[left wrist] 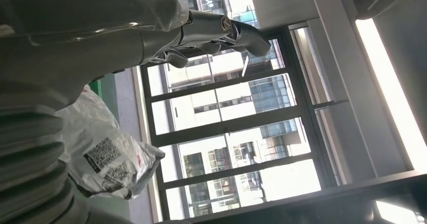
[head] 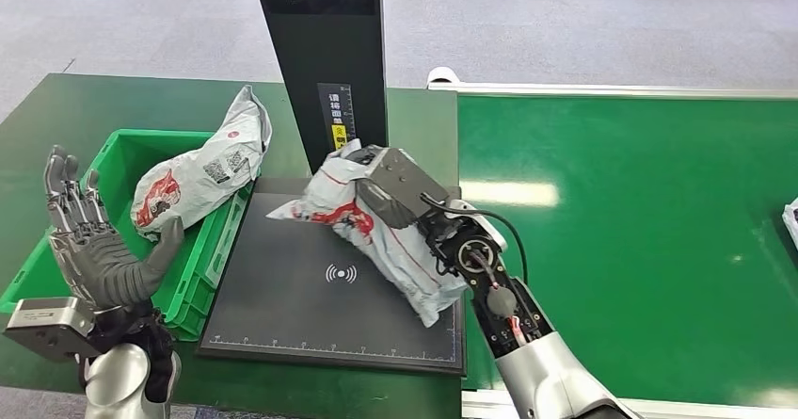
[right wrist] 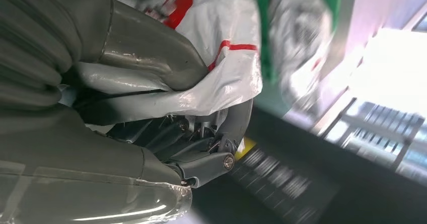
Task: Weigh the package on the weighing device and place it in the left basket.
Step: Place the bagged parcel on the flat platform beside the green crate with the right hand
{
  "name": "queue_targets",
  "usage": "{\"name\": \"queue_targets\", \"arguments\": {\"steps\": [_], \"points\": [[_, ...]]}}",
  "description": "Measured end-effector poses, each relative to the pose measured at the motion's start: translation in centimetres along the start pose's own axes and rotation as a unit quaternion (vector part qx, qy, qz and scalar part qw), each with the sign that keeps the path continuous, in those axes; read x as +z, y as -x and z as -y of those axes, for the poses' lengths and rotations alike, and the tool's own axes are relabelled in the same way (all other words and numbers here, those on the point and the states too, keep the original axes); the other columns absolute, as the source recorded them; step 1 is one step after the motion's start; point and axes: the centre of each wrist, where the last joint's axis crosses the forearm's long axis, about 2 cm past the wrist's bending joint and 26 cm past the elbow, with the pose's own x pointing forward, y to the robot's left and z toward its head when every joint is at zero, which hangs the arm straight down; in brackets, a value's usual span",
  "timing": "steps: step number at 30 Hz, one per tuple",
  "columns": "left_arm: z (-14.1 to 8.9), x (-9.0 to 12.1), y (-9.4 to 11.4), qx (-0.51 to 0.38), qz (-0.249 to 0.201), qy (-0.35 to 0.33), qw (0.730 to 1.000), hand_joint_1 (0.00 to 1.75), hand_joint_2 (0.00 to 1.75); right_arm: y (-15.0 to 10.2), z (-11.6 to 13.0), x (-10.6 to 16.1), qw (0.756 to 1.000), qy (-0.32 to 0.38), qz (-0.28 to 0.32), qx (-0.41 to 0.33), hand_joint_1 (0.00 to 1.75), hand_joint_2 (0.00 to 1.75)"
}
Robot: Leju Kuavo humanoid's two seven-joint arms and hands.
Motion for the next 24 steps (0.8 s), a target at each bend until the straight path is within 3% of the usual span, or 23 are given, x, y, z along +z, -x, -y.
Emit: {"name": "queue_targets", "arguments": {"steps": [6,7,10,11,15,19,24], "points": [[-0.7,-0.2,0.0,-0.011,0.003,-0.008,1.0,0.0,1.75,-1.9,-2.3,-1.6,0.999,-0.041,0.021,-0.008,1.75,1.75],[-0.8,-0.2,0.0,-0.012,0.004,-0.009,1.0,0.0,1.75,-2.2,-2.7,-1.8,0.999,-0.045,0.024,-0.009,1.62,1.75],[-1.0,-0.2,0.0,-0.014,0.005,-0.012,1.0,0.0,1.75,-3.3,-3.4,-2.4,0.998,-0.056,0.031,-0.009,0.31,1.75],[-1.1,-0.2,0.0,-0.014,0.005,-0.012,1.0,0.0,1.75,-3.7,-3.6,-2.6,0.998,-0.057,0.03,-0.006,0.0,1.75],[-1.2,-0.1,0.0,-0.013,0.002,-0.007,1.0,0.0,1.75,-4.3,-3.9,-3.0,0.999,-0.042,0.014,0.011,0.0,1.75],[-1.2,0.0,0.0,-0.013,-0.012,0.012,1.0,0.0,1.75,-3.9,-3.5,-2.9,0.999,-0.016,0.008,0.027,0.0,0.0],[-1.1,0.7,0.3,-0.02,-0.058,0.066,0.996,0.0,1.75,-2.6,-2.2,-2.0,0.998,0.02,-0.006,0.057,0.0,0.0]]}}
